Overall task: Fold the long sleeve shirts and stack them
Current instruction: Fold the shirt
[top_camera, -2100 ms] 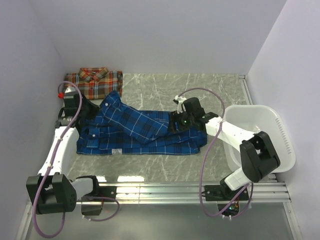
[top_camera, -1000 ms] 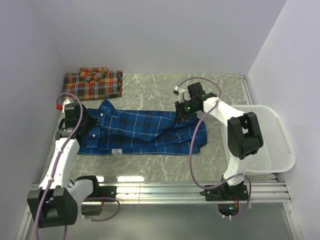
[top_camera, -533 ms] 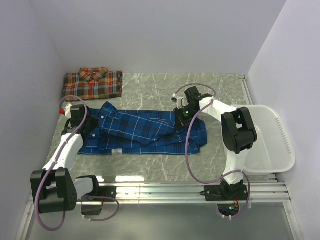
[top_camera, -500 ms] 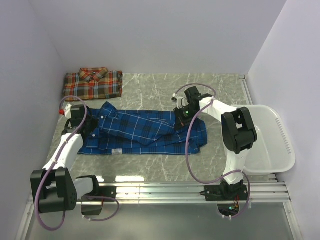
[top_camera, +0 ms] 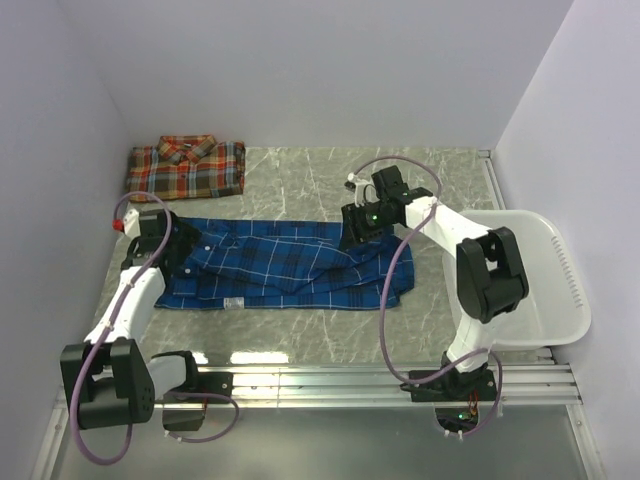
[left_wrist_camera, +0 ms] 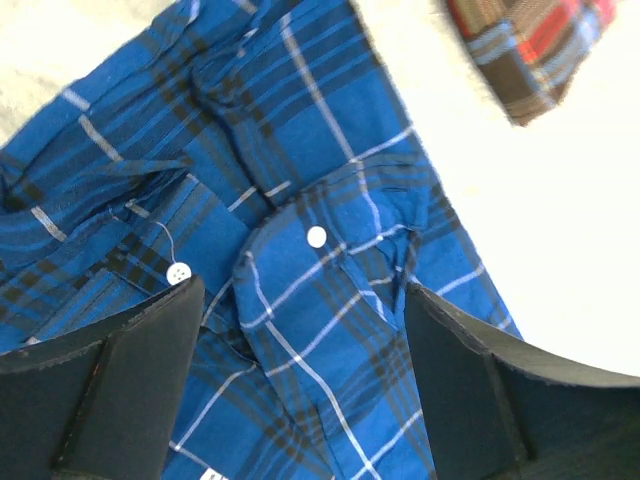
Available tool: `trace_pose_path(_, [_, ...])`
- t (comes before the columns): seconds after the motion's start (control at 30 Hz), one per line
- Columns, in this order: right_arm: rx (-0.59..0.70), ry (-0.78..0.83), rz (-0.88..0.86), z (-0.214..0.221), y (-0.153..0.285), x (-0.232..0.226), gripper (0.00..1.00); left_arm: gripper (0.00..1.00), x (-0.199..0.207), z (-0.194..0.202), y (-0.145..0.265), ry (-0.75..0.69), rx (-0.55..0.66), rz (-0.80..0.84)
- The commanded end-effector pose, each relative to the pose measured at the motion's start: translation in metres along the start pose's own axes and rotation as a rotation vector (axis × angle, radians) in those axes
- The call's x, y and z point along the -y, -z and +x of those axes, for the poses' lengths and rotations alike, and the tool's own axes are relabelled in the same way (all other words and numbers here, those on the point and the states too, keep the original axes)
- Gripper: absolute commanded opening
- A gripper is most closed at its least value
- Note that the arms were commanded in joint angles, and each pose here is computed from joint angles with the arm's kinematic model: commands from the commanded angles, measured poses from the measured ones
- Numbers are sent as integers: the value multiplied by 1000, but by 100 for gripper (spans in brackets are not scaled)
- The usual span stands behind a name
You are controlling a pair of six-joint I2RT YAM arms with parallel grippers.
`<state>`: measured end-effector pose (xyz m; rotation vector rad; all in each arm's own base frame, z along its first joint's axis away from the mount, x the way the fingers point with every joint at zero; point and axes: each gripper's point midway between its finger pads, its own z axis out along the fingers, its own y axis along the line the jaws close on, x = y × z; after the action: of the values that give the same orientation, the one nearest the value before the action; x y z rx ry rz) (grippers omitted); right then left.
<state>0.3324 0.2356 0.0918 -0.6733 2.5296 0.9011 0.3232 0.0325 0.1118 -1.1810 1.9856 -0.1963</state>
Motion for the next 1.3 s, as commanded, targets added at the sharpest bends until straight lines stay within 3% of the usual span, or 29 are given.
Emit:
trace_pose_path(0.0, [116,17,42,-21,14,-9,55,86,27,-28,29,-50,60,93])
trace_pose_path(0.13, [146,25,51,-20,20,-11,55,83,54,6,52,-158,-67,283])
trace_pose_path(0.2, [128,21,57,-16,16,-8,55,84,70,41,65,-216,-197,410])
trace_pose_path(0.3, [105,13,63,-11,8,-2,55,85,86,126,89,-357,-408,553])
trace_pose_path(0.4, [107,14,77,-13,4,4,55,83,91,175,96,-469,-484,605])
trace_pose_path(0.5, [88,12,87,-10,-1,10,55,81,106,200,98,-559,-513,635])
trace_pose_path(0.67, [53,8,118,-1,-9,21,54,75,135,222,95,-734,-492,648])
trace_pose_path(0.9, [-5,23,101,9,-17,25,46,60,120,268,75,-909,-598,556])
trace_pose_path(1.27, [-41,28,63,15,-22,23,28,66,86,276,77,-1006,-631,481])
